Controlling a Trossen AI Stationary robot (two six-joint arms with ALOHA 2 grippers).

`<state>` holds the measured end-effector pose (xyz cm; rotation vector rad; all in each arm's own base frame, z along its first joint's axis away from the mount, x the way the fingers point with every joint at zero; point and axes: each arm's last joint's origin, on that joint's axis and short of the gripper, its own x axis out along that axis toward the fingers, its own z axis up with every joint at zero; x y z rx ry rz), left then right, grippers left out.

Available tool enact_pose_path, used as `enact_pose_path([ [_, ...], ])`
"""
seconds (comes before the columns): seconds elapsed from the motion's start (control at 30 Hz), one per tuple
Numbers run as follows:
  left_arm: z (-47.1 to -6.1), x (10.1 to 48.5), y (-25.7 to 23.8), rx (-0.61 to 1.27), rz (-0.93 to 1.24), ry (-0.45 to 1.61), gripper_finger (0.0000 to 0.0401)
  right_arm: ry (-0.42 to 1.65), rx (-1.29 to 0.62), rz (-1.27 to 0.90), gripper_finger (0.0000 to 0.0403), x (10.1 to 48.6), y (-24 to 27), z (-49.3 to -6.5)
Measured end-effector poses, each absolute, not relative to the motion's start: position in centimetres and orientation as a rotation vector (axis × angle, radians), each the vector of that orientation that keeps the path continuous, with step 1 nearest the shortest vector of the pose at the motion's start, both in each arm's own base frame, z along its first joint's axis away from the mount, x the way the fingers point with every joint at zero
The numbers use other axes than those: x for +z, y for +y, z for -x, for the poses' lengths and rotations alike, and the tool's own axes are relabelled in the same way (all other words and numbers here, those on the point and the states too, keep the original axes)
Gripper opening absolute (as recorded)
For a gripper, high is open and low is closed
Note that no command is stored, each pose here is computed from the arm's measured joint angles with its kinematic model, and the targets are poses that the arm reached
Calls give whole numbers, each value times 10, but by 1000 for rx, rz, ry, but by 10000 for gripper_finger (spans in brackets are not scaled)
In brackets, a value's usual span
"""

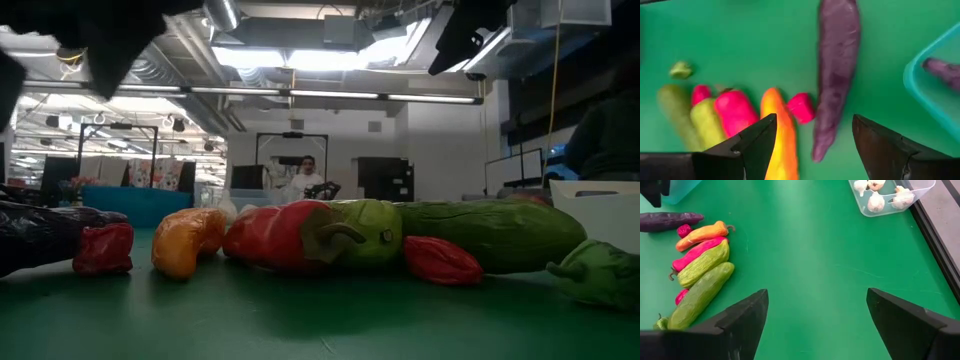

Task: Sort produce into baskets
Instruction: Put the purple eggplant into the light green bin

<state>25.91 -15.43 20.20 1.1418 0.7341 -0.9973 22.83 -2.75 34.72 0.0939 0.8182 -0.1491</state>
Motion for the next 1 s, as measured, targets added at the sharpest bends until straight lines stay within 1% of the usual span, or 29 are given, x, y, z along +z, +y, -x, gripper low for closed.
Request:
enact_pose_path([
  [0.1,-262,191,-157,-995,-1133,787,255,818,-152,-102,335,347,-28,-228],
  [0.23,-264,180,-159,-1071,-1243,775,255,817,-151,-121,335,347,-27,-228],
  [0.33,-265,173,-159,-1095,-1278,799,255,818,-151,-122,335,347,-27,-228],
  [0.47,-262,174,-157,-1124,-1279,852,255,820,-152,-122,335,347,-27,-228],
  [0.7,-263,173,-159,-1169,-1264,818,255,819,-152,-122,335,347,-27,-228],
  [1.0,-271,160,-153,-1182,-1260,862,255,817,-152,-122,335,347,-27,-228],
])
